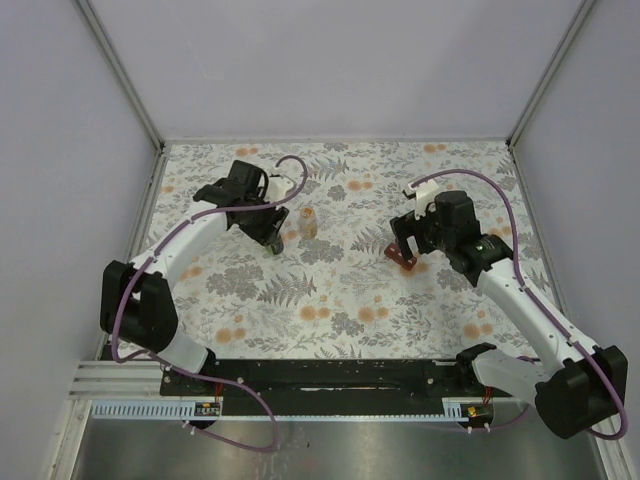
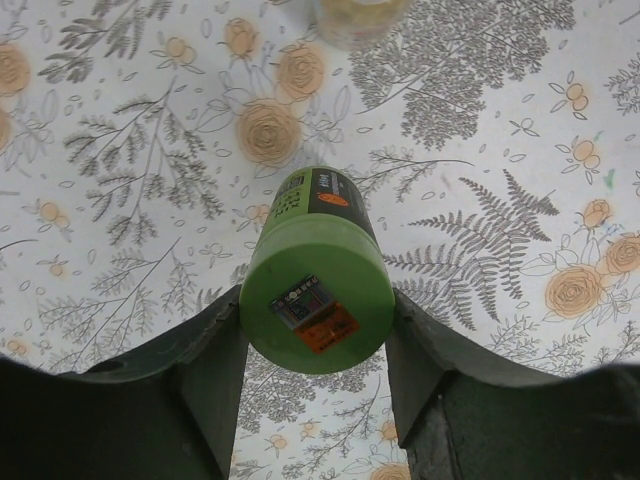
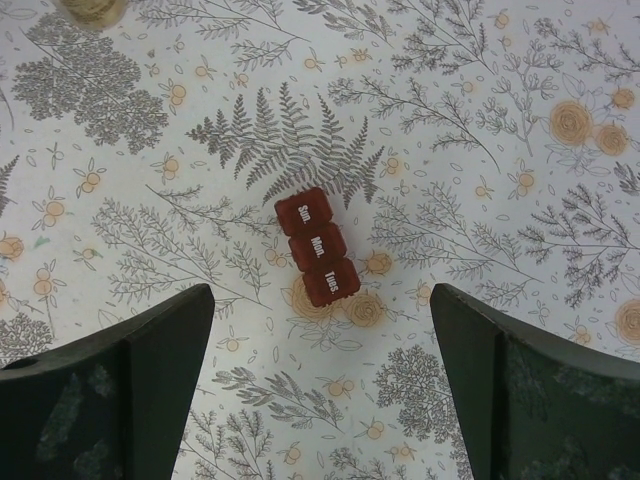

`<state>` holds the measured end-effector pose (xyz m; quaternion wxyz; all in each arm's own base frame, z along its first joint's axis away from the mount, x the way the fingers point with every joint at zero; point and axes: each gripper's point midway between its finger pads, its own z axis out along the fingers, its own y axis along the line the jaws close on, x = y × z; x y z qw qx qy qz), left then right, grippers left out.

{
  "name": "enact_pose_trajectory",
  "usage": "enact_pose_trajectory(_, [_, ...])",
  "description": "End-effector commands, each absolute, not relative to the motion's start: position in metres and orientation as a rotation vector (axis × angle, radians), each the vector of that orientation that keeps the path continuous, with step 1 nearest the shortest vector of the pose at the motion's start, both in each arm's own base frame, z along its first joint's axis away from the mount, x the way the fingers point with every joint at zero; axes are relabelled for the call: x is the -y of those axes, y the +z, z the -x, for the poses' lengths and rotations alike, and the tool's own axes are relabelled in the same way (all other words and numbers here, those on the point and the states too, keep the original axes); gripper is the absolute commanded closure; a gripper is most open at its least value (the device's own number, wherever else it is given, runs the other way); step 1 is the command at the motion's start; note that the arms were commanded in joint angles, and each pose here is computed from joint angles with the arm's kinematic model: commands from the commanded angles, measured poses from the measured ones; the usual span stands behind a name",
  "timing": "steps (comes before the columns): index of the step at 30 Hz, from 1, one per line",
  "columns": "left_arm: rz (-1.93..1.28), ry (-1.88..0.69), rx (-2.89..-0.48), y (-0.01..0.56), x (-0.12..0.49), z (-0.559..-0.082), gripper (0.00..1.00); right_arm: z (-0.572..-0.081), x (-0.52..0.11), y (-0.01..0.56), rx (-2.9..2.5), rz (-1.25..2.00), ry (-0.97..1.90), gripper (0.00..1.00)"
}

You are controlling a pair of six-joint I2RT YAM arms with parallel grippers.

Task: Sort the pills into containers
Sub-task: Move the pill bottle to the center of the board.

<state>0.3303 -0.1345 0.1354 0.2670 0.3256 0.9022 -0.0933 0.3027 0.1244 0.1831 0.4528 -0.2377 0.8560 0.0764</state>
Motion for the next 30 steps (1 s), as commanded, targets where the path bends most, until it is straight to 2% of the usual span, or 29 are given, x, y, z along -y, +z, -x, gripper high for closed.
enact_pose_trajectory(1, [-0.926, -0.218, -2.423, 0.135, 0.143, -0.331, 0.94, -0.317, -0.115, 0.195, -2.112, 0.534, 0.111, 0.01])
enact_pose_trajectory(11, [-1.041, -0.212, -2.444, 0.121, 0.142, -0.302, 0.92, -0.318, -0.114, 0.173, -2.184, 0.607, 0.078, 0.01])
enact_pose_trajectory(22, [-1.025, -0.211, -2.423, 0.114, 0.147, -0.31, 0.88, -0.316, -0.115, 0.147, -2.239, 0.682, 0.067, 0.01])
enact_pose_trajectory(26, [-1.021, -0.206, -2.415, 0.112, 0.147, -0.311, 0.84, -0.316, -0.115, 0.135, -2.261, 0.718, 0.064, 0.01])
enact_pose_trajectory(30, [-1.017, -0.203, -2.411, 0.109, 0.146, -0.312, 0.73, -0.318, -0.115, 0.125, -2.279, 0.757, 0.051, 0.01])
